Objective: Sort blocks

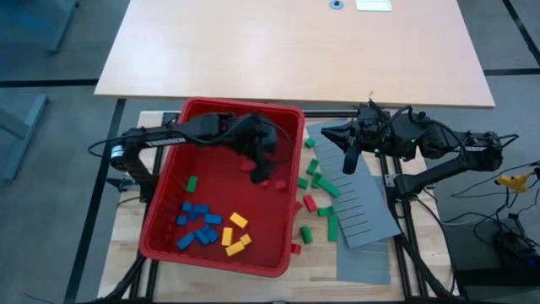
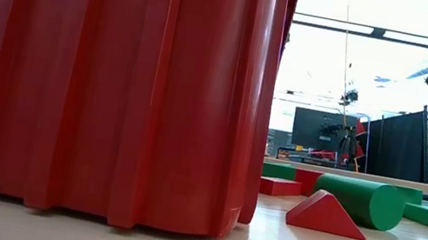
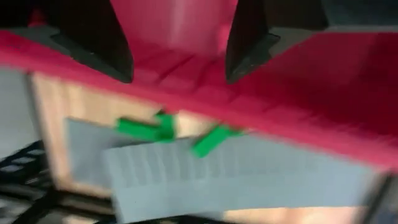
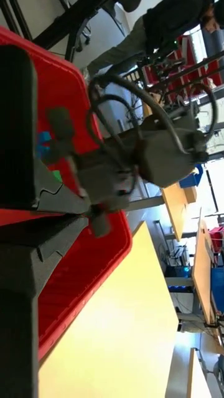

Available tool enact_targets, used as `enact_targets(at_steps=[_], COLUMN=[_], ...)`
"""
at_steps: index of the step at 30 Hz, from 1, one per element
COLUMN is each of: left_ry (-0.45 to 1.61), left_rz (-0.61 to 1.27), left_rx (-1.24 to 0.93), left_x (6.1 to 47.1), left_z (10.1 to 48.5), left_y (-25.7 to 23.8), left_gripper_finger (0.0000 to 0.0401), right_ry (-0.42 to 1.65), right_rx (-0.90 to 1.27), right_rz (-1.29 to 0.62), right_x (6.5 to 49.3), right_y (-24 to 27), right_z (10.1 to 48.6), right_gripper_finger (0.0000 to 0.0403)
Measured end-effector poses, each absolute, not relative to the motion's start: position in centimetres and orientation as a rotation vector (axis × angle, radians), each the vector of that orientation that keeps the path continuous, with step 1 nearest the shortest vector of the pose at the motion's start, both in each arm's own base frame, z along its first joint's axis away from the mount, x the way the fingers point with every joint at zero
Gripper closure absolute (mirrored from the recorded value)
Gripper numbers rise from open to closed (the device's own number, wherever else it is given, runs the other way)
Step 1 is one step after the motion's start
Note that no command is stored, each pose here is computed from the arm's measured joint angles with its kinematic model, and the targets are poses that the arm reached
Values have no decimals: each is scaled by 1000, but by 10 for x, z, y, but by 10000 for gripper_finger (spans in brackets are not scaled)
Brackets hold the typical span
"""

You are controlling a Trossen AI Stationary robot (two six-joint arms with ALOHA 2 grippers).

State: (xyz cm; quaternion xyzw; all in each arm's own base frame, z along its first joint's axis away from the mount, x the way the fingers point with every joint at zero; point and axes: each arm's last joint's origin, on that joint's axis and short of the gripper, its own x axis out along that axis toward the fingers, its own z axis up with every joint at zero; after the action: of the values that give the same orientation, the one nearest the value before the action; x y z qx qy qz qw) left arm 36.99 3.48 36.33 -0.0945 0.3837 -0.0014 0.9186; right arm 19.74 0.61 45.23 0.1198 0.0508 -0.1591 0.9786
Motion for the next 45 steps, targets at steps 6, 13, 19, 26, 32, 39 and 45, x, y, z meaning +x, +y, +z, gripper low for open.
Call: enact_targets(at_steps=[6, 13, 19, 26, 32, 39, 45], left_ry=[896, 937, 858, 872, 873, 909, 990], left_rz=[135, 146, 162, 311, 496, 520, 504], left_rx=[-80, -161, -320, -447, -613, -667, -705], left_x=[330, 314, 311, 287, 264, 265, 278], left_z=[372, 319, 252, 212, 197, 180, 153], left_y=[54, 81, 100, 131, 159, 163, 156], left_gripper_finger=[193, 213, 219, 211, 183, 166, 167], right_ry=[102, 98, 98, 109, 110, 110, 110], right_rx=[242, 270, 294, 305, 317, 317, 316], right_rz=[-321, -323, -324, -300, -301, -301, -301], right_x=[197, 197, 199, 200, 201, 201, 201], right_y=[6, 6, 6, 7, 7, 7, 7], right_z=[452, 452, 452, 450, 450, 450, 450], right_gripper_finger=[403, 403, 403, 403, 403, 403, 403])
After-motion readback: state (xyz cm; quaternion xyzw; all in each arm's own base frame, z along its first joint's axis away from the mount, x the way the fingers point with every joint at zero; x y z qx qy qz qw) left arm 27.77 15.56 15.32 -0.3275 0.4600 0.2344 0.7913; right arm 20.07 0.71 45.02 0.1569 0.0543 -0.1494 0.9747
